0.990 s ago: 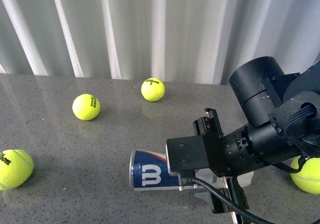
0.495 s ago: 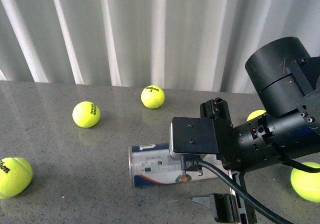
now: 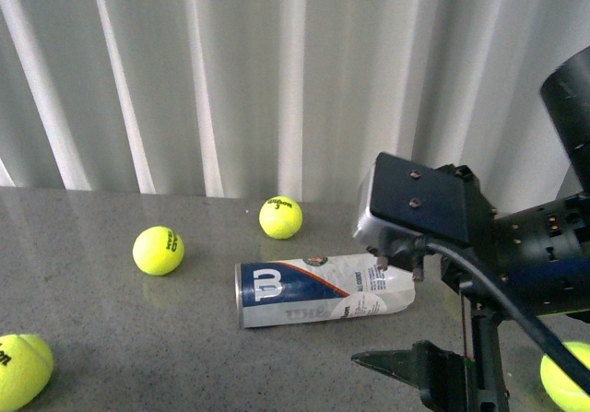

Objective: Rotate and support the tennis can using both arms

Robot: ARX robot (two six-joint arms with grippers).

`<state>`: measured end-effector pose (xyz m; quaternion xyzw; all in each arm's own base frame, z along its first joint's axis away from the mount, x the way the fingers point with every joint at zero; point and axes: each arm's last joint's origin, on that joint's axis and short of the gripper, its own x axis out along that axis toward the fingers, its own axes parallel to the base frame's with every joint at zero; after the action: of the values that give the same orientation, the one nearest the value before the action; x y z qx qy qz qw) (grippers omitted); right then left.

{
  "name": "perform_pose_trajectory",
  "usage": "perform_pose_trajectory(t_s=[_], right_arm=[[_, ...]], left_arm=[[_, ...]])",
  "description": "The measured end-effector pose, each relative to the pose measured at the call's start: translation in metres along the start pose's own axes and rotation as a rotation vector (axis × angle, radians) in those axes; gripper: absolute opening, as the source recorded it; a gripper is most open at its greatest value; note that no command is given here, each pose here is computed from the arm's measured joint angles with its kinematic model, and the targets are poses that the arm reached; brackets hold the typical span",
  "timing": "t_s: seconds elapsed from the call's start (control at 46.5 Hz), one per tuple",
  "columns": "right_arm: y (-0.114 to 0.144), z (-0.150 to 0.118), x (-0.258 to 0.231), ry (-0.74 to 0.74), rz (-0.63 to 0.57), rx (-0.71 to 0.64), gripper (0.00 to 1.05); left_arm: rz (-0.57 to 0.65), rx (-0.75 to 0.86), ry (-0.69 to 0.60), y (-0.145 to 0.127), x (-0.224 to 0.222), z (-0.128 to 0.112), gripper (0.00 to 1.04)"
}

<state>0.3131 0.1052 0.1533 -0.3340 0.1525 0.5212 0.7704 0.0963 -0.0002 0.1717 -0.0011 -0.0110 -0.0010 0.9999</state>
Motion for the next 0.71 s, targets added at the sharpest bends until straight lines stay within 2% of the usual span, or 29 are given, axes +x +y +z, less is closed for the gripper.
perform_pose_trajectory(t_s=[0.129, 0.172, 0.237, 0.344, 0.452, 0.581, 0.624, 0.71], right_arm=[[-0.002, 0.006, -0.021, -0.063, -0.112, 0.108, 0.98], [-0.003, 0.008, -0.031, -0.086, -0.188, 0.168, 0.98], [-0.005, 0.011, -0.059, -0.126, -0.425, 0.369, 0.98], [0.001, 0.003, -0.095, -0.1, -0.764, 0.717, 0.98], [0.003, -0.001, -0.108, -0.153, -0.893, 0.914, 0.98], [0.006, -0.003, -0.104, -0.184, -0.906, 0.964, 0.96], [0.011, -0.008, -0.104, -0.231, -1.019, 0.884, 0.87], [0.032, -0.014, -0.113, -0.328, -1.104, 0.764, 0.67]], left_arm=[[0.0, 0.0, 0.0, 0.0, 0.0, 0.0, 0.98], [0.0, 0.0, 0.0, 0.0, 0.0, 0.0, 0.98], [0.0, 0.0, 0.0, 0.0, 0.0, 0.0, 0.98], [0.0, 0.0, 0.0, 0.0, 0.0, 0.0, 0.98], [0.001, 0.0, 0.0, 0.0, 0.0, 0.0, 0.98], [0.0, 0.0, -0.001, 0.0, 0.0, 0.0, 0.98], [0.0, 0.0, -0.001, 0.0, 0.0, 0.0, 0.98], [0.003, 0.0, -0.002, 0.0, 0.0, 0.0, 0.98]])
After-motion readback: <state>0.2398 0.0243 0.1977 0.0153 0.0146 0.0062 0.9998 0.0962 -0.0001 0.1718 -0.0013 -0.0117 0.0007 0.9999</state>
